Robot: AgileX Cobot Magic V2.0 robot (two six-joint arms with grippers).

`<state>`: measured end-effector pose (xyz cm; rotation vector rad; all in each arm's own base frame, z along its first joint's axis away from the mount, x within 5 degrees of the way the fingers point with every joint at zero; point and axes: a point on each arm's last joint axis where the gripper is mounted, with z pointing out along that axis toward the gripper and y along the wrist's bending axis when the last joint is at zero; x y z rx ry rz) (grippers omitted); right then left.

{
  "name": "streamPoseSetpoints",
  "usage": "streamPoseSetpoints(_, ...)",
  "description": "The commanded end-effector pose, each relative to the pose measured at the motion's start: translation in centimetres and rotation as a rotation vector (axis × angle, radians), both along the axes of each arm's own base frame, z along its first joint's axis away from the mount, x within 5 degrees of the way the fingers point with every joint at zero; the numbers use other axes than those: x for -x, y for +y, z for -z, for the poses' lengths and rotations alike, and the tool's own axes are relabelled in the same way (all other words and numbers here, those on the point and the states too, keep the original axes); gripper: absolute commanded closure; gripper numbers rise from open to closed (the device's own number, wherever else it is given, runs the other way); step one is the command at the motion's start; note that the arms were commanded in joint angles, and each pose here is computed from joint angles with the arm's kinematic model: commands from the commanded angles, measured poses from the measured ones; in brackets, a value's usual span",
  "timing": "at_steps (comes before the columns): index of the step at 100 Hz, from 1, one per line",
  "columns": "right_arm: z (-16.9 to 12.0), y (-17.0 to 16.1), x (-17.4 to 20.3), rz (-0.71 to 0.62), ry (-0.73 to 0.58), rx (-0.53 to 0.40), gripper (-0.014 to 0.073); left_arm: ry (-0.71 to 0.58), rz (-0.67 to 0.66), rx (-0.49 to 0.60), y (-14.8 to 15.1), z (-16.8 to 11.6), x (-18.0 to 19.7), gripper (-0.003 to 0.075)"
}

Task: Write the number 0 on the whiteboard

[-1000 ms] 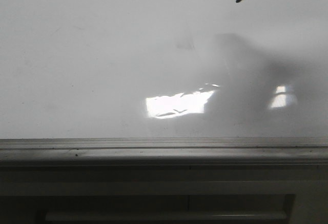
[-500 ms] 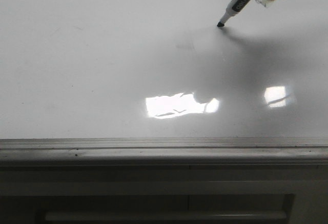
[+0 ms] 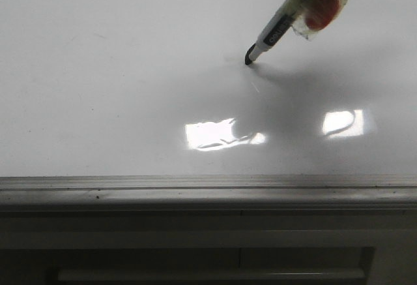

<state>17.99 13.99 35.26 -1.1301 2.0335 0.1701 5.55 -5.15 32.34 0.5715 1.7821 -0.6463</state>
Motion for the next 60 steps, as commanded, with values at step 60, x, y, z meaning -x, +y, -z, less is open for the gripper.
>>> streamPoseSetpoints(60, -1.4, -3.8, 0.4, 0.248, -0.068, 0.172, 0.0642, -0.059, 0.017, 0.075, -0.2, -1.5, 0.1, 0.0740)
